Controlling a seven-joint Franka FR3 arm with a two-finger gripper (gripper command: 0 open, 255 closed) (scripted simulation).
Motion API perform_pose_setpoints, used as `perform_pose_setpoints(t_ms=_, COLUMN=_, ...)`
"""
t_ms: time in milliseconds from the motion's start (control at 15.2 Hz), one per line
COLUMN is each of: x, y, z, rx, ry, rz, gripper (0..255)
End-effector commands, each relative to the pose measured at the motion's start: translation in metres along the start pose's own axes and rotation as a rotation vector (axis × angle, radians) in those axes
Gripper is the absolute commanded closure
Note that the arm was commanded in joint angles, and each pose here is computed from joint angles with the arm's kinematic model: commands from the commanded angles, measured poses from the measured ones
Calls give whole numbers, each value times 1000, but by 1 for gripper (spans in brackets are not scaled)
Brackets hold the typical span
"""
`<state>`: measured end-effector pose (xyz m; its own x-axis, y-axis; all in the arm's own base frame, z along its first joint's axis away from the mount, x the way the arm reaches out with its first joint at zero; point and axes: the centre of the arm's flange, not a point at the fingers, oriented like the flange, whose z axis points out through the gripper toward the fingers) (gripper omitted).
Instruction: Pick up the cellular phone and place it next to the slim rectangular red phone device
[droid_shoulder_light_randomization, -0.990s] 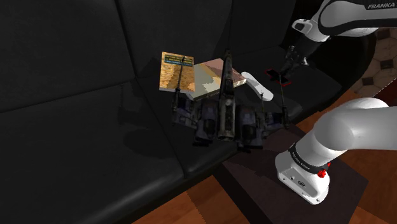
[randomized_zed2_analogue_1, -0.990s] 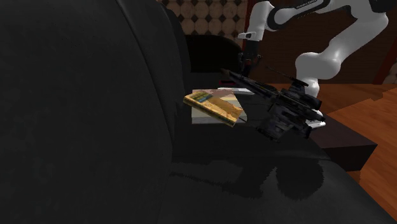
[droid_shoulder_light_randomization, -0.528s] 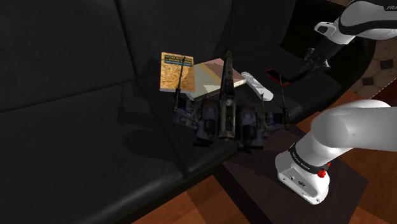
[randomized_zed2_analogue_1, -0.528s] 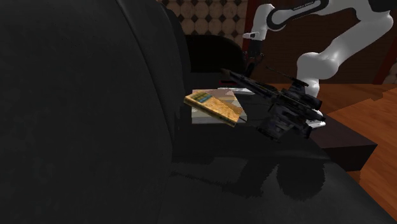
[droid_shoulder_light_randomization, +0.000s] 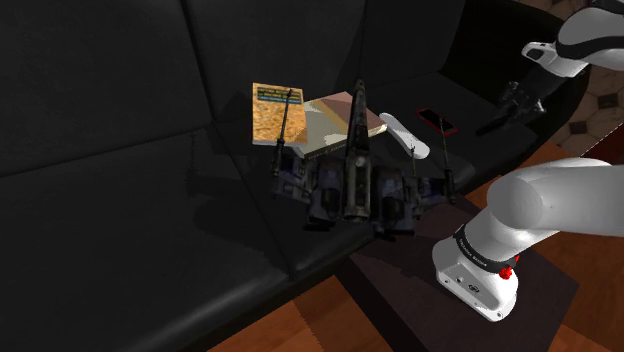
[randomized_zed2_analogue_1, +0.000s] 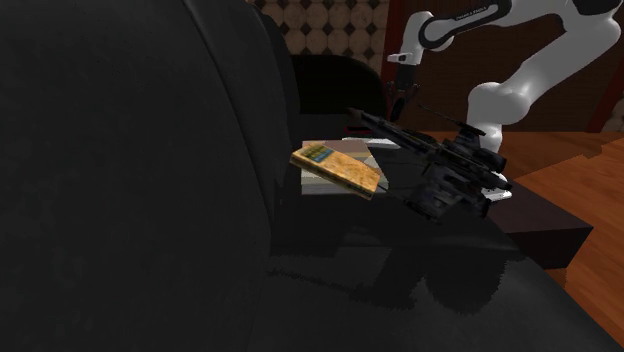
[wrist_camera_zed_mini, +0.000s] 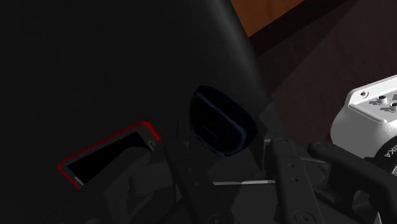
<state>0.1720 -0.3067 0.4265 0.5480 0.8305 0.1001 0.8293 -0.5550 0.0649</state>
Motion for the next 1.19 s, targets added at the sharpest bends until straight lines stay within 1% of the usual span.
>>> perform_pose_setpoints(t_ms=0, x=-2, y=-1, z=10, rx=0, ry=0, rz=0, gripper=255)
perform_pose_setpoints(t_ms=792, x=-9, y=-5, z=73, rx=0, ry=0, rz=0, gripper=255)
perform_pose_setpoints(t_ms=1122, x=-9, y=-5, z=73, rx=0, ry=0, rz=0, gripper=255)
